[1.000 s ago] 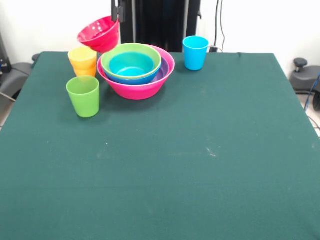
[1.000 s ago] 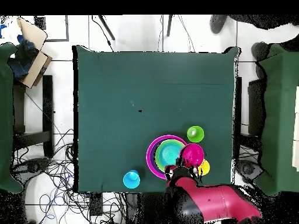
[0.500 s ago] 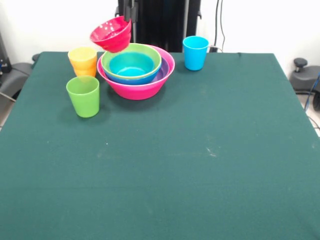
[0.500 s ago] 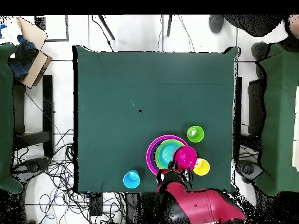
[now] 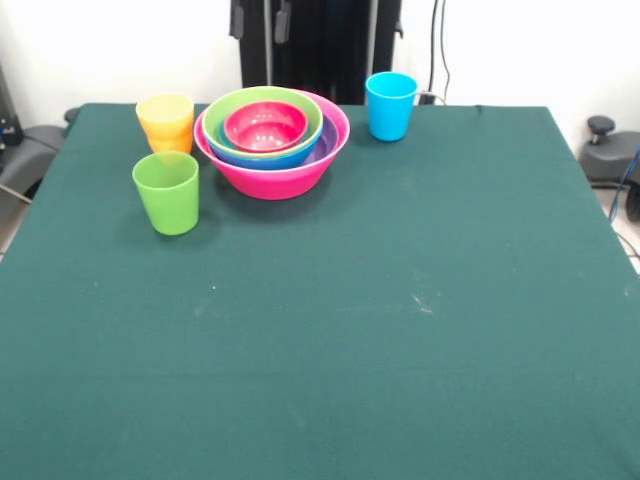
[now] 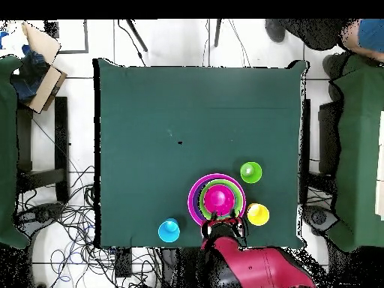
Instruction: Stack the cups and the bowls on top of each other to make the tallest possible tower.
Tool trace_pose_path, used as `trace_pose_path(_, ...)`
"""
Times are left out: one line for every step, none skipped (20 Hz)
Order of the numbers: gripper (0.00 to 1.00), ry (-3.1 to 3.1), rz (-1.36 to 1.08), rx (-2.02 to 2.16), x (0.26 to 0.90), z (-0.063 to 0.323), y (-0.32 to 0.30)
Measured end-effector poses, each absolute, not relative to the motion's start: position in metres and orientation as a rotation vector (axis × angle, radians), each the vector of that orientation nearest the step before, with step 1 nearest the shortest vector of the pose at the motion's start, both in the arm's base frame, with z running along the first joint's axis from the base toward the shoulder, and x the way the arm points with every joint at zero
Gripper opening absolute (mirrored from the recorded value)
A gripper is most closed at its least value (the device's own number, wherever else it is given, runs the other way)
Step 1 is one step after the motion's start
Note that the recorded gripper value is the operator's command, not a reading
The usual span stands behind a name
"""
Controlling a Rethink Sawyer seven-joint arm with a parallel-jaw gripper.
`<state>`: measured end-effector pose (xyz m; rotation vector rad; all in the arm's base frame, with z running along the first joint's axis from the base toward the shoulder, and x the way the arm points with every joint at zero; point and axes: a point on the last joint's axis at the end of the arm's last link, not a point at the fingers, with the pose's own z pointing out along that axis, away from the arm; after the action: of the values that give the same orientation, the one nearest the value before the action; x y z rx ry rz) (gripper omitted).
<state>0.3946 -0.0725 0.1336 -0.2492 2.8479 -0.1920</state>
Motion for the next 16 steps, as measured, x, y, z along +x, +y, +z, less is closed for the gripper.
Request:
trace_pose_path(1.00,2.849,-0.193,-0.236,0.394,0.134,-0.075)
trace_pose_path(1.00,2.850,-0.194,-0.222,0.394,0.134,-0.078)
trace_pose_path(1.00,2.851,-0.195,-0.209,0.393,0.135,-0.080)
trace_pose_path(1.00,2.852,-0.196,-0.190,0.393,0.135,-0.084)
trace_pose_path(1.00,2.852,-0.197,-0.177,0.393,0.136,-0.087)
trace_pose_path(1.00,2.853,-0.197,-0.167,0.392,0.136,-0.089)
trace_pose_path(1.00,2.852,-0.197,-0.146,0.392,0.137,-0.093)
trace_pose_path(1.00,2.852,-0.197,-0.137,0.392,0.137,-0.095)
trace_pose_path(1.00,2.847,-0.195,-0.104,0.393,0.140,-0.100)
trace_pose_path(1.00,2.846,-0.193,-0.093,0.393,0.141,-0.101)
trace_pose_path(1.00,2.843,-0.191,-0.079,0.394,0.142,-0.103)
trace_pose_path(1.00,2.836,-0.183,-0.055,0.397,0.144,-0.105)
trace_pose_path(1.00,2.832,-0.179,-0.045,0.399,0.145,-0.106)
trace_pose_path(1.00,2.827,-0.175,-0.035,0.401,0.147,-0.107)
trace_pose_path(1.00,2.817,-0.165,-0.009,0.406,0.150,-0.110)
trace_pose_path(1.00,2.812,-0.160,0.001,0.408,0.151,-0.111)
